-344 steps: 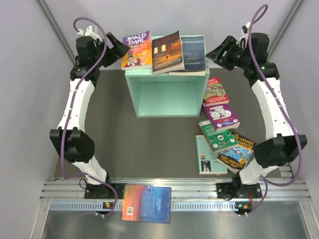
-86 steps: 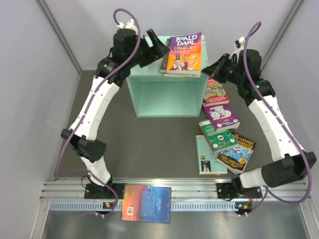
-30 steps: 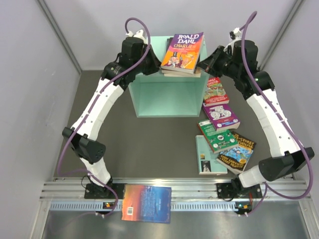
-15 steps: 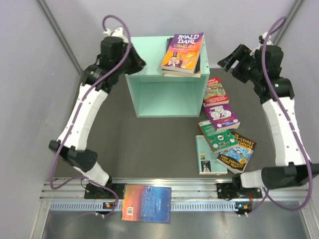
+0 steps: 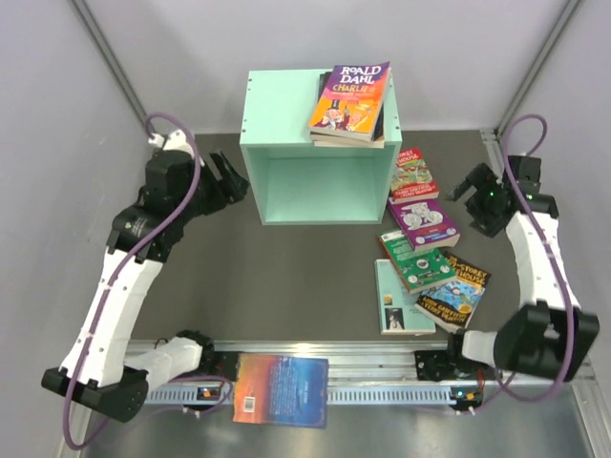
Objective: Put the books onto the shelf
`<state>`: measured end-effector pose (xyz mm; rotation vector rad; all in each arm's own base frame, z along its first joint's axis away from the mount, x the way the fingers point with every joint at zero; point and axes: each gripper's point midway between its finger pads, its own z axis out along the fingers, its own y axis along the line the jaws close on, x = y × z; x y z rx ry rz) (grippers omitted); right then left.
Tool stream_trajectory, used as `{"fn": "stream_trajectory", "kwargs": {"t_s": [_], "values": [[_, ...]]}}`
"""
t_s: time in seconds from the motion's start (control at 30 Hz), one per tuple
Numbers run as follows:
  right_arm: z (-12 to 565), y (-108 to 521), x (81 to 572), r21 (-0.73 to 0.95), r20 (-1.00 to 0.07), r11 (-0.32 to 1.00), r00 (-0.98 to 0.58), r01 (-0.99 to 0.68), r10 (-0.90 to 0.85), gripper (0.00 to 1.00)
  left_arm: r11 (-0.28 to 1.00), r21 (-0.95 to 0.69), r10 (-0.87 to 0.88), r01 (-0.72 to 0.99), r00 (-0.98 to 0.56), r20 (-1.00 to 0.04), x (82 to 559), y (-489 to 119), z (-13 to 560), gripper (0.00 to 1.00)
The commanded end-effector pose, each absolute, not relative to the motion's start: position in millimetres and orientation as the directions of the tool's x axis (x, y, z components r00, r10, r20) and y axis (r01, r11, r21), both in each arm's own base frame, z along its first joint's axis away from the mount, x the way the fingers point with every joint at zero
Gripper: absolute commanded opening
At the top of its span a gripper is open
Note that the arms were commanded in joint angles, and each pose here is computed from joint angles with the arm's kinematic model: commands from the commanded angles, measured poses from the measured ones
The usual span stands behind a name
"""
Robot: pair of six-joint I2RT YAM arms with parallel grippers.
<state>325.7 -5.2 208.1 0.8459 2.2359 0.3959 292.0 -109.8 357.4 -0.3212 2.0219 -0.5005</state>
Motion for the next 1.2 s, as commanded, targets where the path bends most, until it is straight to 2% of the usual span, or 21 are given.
{"fn": "stream_trajectory", "kwargs": {"t_s": [0.0, 0.07, 0.2, 0.47, 0.77, 0.97, 1.17], "values": [[185, -19, 335, 0.546, -0.394, 0.652, -0.526, 0.527, 0.754, 1.0, 0.844, -0.534, -0.464, -0.045, -0.559, -0.687, 281, -122, 323, 0.8], [167, -36, 344, 0.552, -0.341, 0.602, -0.503, 0.577, 0.794, 1.0, 0.84, -0.54, -0.465, -0.048, -0.576, -0.672, 275, -122, 316, 0.79], [146, -51, 363, 0.597, -0.289, 0.559, -0.495, 0.576, 0.819, 1.0, 0.849, -0.527, -0.453, -0.049, -0.581, -0.676, 265, -118, 317, 0.79], [78, -48, 349, 0.542, -0.144, 0.529, -0.548, 0.653, 0.824, 1.0, 0.862, -0.499, -0.453, -0.091, -0.58, -0.677, 251, -105, 307, 0.78], [46, -39, 329, 0.504, -0.063, 0.523, -0.574, 0.687, 0.816, 1.0, 0.865, -0.49, -0.449, -0.108, -0.603, -0.66, 255, -107, 294, 0.78], [27, -22, 318, 0.546, -0.012, 0.479, -0.565, 0.687, 0.825, 1.0, 0.871, -0.48, -0.436, -0.104, -0.614, -0.658, 260, -109, 290, 0.78], [23, -13, 328, 0.605, -0.022, 0.436, -0.533, 0.666, 0.846, 1.0, 0.877, -0.471, -0.421, -0.097, -0.628, -0.654, 260, -111, 286, 0.77]]}}
